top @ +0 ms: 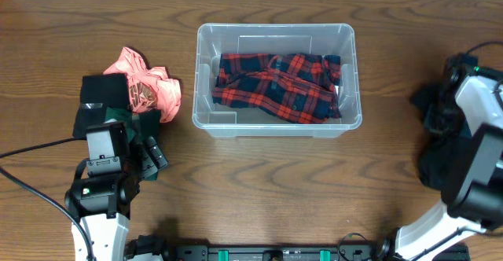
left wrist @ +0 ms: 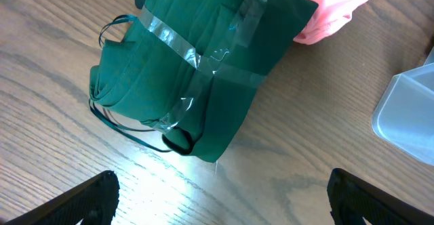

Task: Pack container
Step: 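Grasp the black garment on the right with the right gripper, then carry the black garment into the bin and release it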

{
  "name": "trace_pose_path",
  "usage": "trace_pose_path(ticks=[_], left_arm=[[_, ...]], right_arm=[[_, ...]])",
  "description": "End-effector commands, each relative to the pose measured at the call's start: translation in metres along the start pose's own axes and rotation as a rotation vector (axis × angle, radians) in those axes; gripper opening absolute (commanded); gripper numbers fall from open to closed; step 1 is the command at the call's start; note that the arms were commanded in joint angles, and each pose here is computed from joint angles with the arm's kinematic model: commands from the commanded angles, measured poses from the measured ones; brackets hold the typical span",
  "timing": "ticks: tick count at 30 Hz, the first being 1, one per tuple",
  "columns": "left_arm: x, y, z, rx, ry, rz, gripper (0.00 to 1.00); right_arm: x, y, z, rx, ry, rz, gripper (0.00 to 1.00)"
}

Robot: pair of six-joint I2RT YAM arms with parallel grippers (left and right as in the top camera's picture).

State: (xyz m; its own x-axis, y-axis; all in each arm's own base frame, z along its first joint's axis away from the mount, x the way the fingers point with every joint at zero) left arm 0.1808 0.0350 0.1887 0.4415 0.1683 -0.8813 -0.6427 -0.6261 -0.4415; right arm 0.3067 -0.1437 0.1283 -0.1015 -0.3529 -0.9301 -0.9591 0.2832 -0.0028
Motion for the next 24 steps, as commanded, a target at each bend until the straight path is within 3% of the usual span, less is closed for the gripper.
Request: trace_pose_path(ticks=[1,8,12,16,24], left_arm=[[-0.005,-0.005,-0.002,-0.011,0.009,-0.016,0.98],[-0.005,-0.005,-0.002,-0.012,0.009,-0.016,0.98],[-0.005,-0.005,-0.002,-0.012,0.008,-0.015,0.98],[-0.005,-0.004,-0.001,-0.011,0.005,-0.009,0.98],[-0.004,-0.003,-0.001,-0.011,0.004,-0.007,0.98]], right_arm=[[-0.11,-0.016,-0.005,0.047,-0.097,-0.347,0.01],[-0.273,0.018,0.036,-0.166,-0.215,-0.899,0.01],[-0.32,0.043,0.085,-0.345,-0.302,-1.088,0.01],[-0.323,0.053,0.141,-0.494,-0.349,-1.079,0.01],[-0.24,0.048,0.257,-0.832,-0.279,-0.796,0.01]])
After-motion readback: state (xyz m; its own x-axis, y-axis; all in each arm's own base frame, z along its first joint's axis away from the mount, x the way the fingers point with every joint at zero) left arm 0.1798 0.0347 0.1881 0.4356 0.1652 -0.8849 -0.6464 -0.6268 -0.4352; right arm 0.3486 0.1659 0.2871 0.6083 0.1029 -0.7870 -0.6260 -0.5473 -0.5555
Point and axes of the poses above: each gripper's point midway between its finger pads, its own x axis out along the fingers, its own z axis along the line the jaws close on, y = z × x, the point moved 7 cm from there along -x, back along the fingers, and after that the axes turned 11 degrees about -x, right-handed, at the moved point
